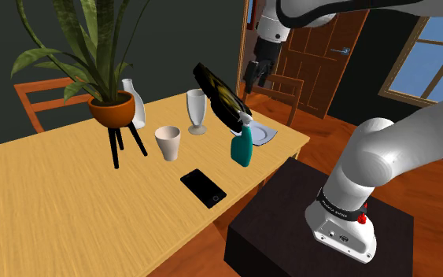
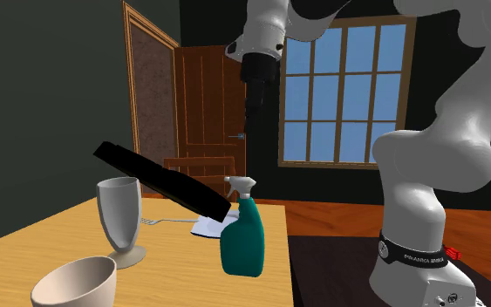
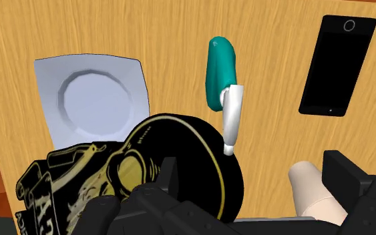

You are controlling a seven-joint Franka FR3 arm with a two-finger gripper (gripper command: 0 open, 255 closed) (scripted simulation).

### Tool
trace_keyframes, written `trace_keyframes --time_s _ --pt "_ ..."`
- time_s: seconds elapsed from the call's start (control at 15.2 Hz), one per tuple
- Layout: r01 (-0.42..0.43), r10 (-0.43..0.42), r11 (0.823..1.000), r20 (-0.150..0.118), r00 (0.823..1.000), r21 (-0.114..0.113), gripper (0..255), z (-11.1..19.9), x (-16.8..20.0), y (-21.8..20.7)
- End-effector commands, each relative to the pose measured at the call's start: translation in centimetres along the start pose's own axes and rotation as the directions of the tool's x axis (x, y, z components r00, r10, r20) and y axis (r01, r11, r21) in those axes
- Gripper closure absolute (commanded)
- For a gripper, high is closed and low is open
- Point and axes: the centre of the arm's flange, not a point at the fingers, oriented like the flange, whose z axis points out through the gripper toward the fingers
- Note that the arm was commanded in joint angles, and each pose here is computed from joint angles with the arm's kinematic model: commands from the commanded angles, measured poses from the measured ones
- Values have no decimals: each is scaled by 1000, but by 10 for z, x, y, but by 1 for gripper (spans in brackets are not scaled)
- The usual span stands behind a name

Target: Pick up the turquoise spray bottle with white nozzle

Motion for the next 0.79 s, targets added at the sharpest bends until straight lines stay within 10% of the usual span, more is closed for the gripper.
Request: trace_keyframes --time_s 0.0,0.73 --pt "0 0 1000 5 1000 -2 0 28 1 -1" --pt "0 0 1000 20 1000 -7 0 121 2 -3"
